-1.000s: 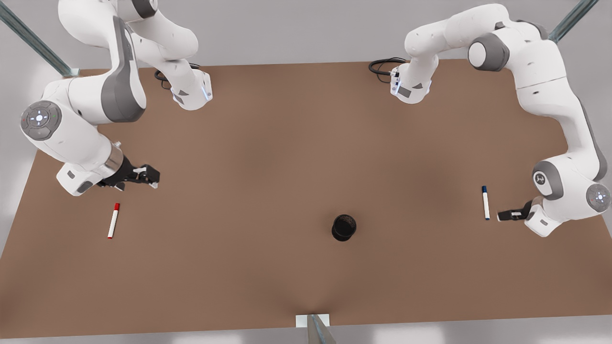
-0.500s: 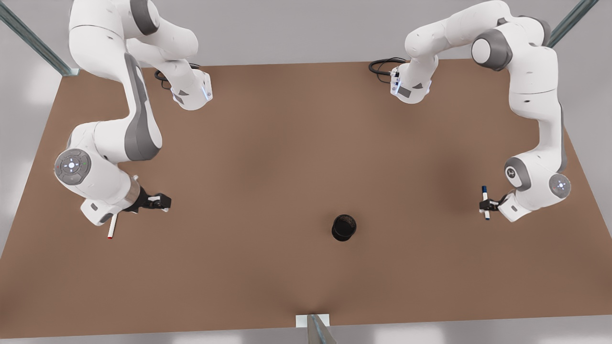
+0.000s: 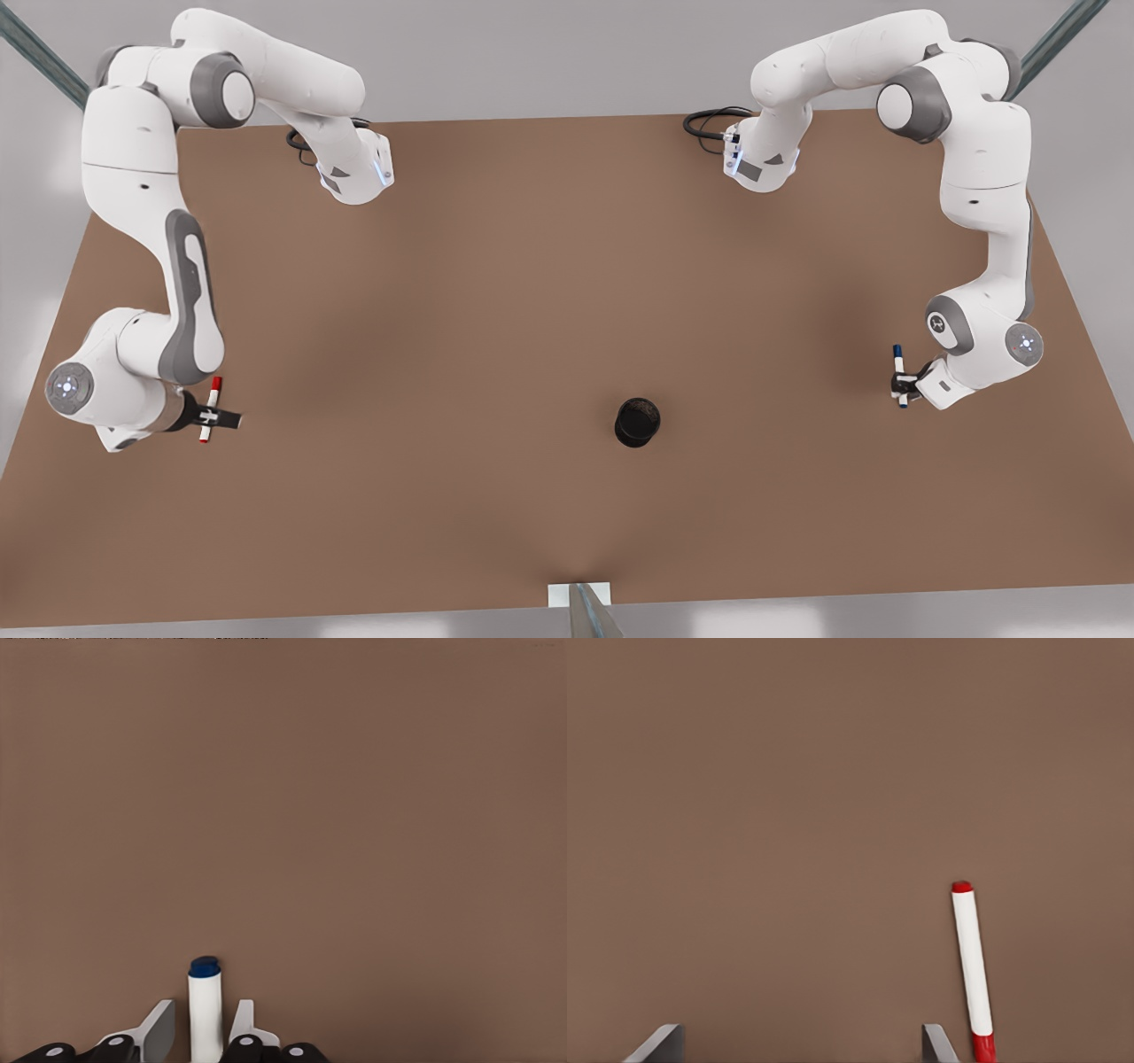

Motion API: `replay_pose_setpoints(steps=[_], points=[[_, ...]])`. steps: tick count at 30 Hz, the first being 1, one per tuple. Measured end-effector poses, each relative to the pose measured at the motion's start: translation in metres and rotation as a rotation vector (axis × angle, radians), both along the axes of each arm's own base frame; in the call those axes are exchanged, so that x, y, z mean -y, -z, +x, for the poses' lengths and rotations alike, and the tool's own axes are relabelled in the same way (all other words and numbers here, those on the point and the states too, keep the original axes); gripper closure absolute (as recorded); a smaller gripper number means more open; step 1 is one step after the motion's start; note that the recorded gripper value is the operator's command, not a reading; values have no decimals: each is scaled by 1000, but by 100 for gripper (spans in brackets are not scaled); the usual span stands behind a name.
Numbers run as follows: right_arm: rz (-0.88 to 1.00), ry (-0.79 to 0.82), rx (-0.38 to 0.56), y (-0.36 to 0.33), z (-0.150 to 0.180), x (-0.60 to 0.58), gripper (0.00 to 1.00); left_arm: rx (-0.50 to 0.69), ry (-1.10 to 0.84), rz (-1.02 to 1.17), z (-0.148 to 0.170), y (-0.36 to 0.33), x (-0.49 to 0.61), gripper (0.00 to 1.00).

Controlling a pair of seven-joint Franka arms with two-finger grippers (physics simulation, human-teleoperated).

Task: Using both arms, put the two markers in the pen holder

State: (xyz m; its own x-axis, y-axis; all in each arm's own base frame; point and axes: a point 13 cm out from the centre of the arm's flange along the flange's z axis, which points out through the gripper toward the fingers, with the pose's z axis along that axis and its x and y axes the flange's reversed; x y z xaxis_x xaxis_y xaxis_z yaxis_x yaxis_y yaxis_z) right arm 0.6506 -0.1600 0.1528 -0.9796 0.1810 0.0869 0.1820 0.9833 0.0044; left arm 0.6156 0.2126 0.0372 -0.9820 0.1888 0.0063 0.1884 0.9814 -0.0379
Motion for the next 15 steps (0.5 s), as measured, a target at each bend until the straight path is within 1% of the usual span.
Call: replay_pose_setpoints(steps=[1,4,9,11,12,13,14,15], points=[[1,0,3,10,0,8,0,1,3,1,0,0,0,54],[1,1,17,40,-1,36,0,4,10,2,1,0,1,62],[4,-18,40,74,-5,66,0,5,17,2,2,2,2,65],[9,-29,43,89,-9,77,0,5,19,3,2,3,2,78],[10,-41,45,94,-11,77,0,6,20,5,3,3,3,79],[10,-54,48,96,-11,78,6,7,20,7,3,2,3,79],[10,-68,50,98,-11,79,20,8,20,8,4,2,3,79],[10,-81,54,99,-11,79,30,11,21,10,6,0,5,79]])
